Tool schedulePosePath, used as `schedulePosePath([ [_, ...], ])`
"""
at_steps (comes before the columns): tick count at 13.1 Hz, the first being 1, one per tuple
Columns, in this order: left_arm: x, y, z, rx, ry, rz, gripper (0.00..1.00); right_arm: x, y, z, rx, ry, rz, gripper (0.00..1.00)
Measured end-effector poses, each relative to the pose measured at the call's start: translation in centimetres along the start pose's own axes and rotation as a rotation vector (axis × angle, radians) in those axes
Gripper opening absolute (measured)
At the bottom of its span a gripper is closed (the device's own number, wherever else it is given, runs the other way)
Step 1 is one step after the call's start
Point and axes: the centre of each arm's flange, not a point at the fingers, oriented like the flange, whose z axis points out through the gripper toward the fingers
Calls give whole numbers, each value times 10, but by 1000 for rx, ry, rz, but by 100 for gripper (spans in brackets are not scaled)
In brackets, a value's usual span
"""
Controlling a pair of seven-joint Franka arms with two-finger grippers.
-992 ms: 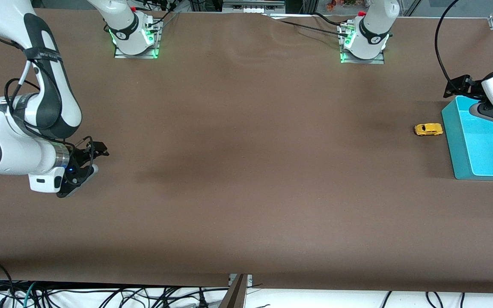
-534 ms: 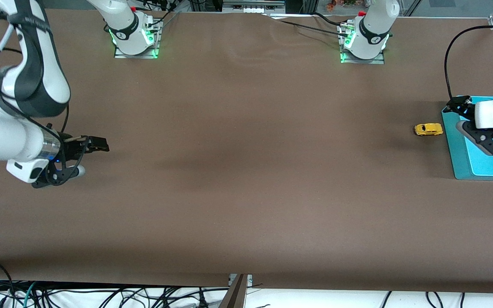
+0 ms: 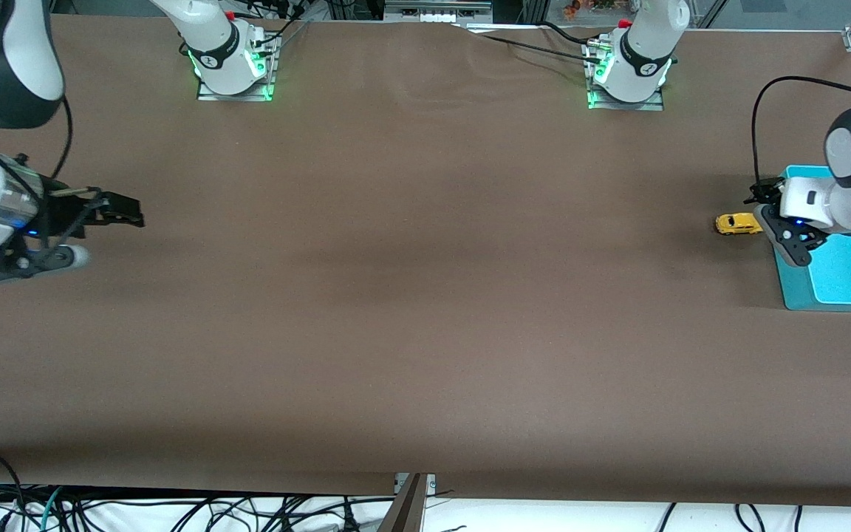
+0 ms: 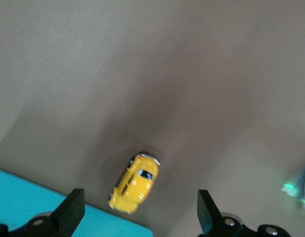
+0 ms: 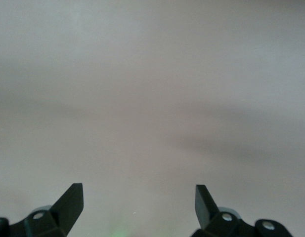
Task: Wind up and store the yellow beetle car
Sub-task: 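Lower the left gripper to the car while the right gripper withdraws, then close the left gripper on the yellow car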
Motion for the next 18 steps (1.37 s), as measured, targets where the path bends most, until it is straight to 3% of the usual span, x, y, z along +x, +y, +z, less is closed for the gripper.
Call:
schedulePosePath([
  [2,-22,9,48,36,29,38,100,-13,16,-23,-52,30,29,100],
  [5,-50,16,90,25,42,67,100,-36,17,-46,-65,40,40,100],
  [10,-87,4,146,42,59,121,100,-49,31,-26,-35,-9,94,100],
  [15,-87,3,161,55,63,143,96,-51,42,-12,-16,-36,115,100],
  [18,-85,4,159,58,63,172,62,-51,42,-9,-15,-43,115,100],
])
